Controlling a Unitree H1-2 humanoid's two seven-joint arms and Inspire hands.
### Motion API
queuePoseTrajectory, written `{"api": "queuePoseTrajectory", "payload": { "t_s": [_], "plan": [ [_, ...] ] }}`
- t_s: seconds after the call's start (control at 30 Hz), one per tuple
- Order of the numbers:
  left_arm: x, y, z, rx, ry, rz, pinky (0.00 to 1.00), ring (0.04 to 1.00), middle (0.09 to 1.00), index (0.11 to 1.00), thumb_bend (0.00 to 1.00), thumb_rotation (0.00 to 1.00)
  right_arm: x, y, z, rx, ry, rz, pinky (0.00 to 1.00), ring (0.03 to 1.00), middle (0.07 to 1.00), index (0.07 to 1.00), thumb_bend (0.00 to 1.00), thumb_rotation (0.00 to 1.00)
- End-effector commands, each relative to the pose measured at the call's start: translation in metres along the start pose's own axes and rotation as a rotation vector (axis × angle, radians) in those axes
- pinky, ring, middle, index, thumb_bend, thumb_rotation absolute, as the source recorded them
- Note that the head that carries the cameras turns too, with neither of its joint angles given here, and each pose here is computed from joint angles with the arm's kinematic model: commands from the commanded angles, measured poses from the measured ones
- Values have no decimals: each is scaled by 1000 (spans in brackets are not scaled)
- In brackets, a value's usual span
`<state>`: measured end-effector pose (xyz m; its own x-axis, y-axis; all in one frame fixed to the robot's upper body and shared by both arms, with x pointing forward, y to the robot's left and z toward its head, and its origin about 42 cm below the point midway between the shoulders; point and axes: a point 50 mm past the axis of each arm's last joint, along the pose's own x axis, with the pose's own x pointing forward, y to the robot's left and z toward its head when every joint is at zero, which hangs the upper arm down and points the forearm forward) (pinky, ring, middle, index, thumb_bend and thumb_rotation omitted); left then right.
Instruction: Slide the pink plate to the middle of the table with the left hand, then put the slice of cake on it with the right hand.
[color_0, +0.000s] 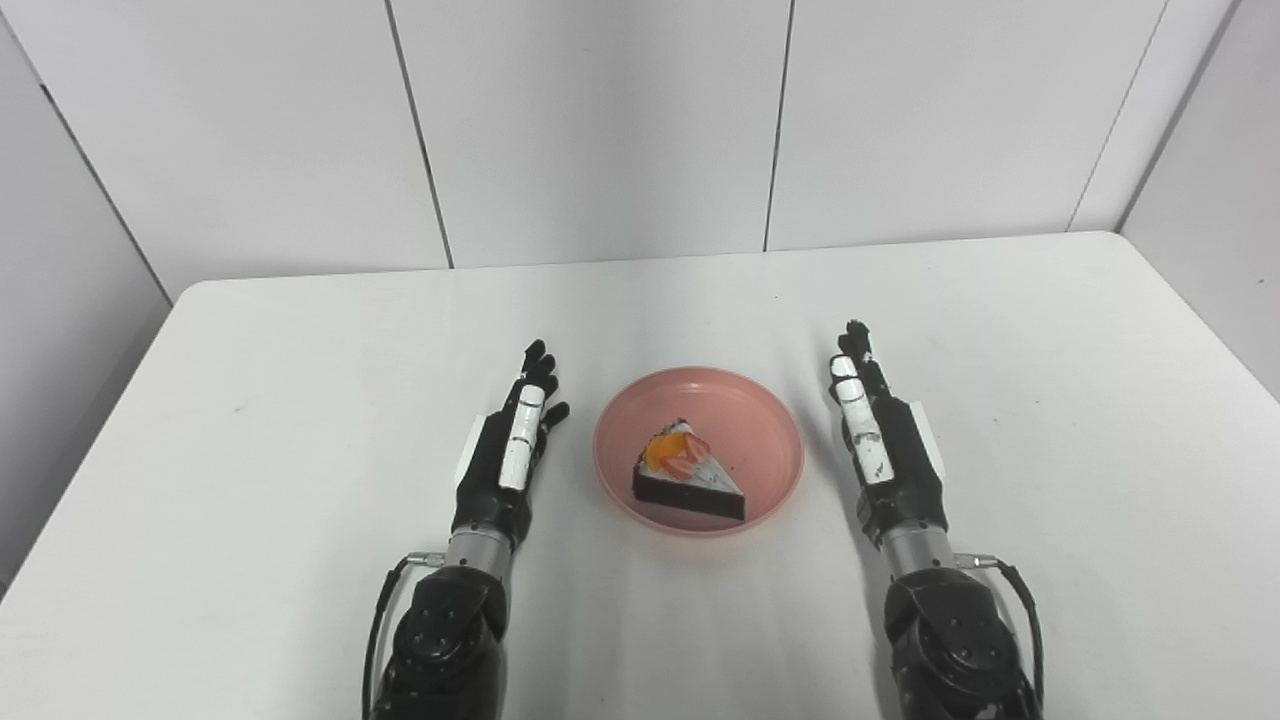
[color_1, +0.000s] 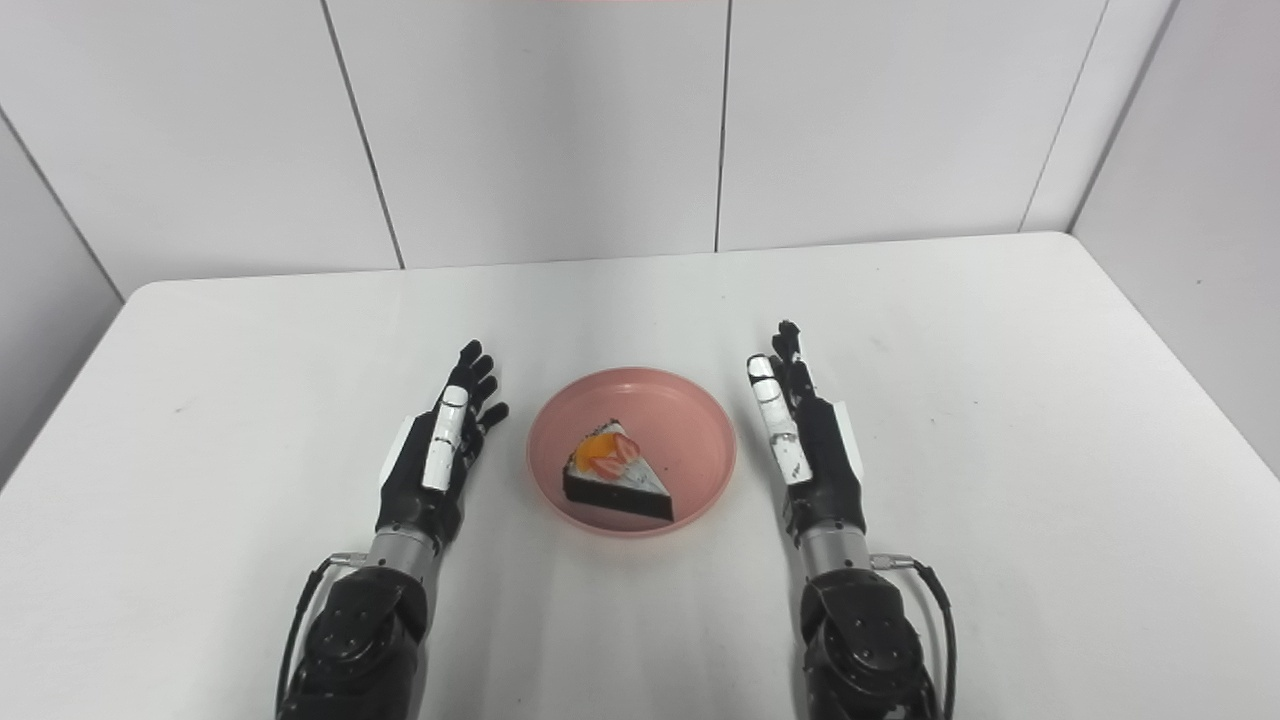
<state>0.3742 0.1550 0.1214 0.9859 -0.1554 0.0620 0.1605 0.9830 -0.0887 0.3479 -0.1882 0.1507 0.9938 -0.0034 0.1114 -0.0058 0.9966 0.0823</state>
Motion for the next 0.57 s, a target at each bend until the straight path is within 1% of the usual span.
{"api": "queuePoseTrajectory", "payload": {
  "t_s": [0.0,0.13,0.2,0.43,0.53],
  "plan": [
    [7,0,16,-17,-77,-1,1000,1000,1000,1000,632,1000,7,4,19,19,-58,14,1000,1000,1000,1000,609,865],
    [9,0,16,-35,-81,9,1000,1000,1000,1000,632,1000,4,1,17,10,-49,17,1000,1000,1000,1000,577,863],
    [7,-2,17,-41,-80,3,1000,1000,1000,1000,630,1000,3,0,17,13,-46,19,1000,1000,1000,1000,577,855],
    [-7,-8,15,-107,-68,15,1000,1000,1000,1000,614,1000,-1,-4,14,8,-48,20,1000,1000,1000,1000,559,842],
    [-9,-7,15,-115,-78,21,1000,1000,1000,1000,605,1000,-3,-4,13,20,-43,21,1000,1000,1000,998,568,814]
  ]
}}
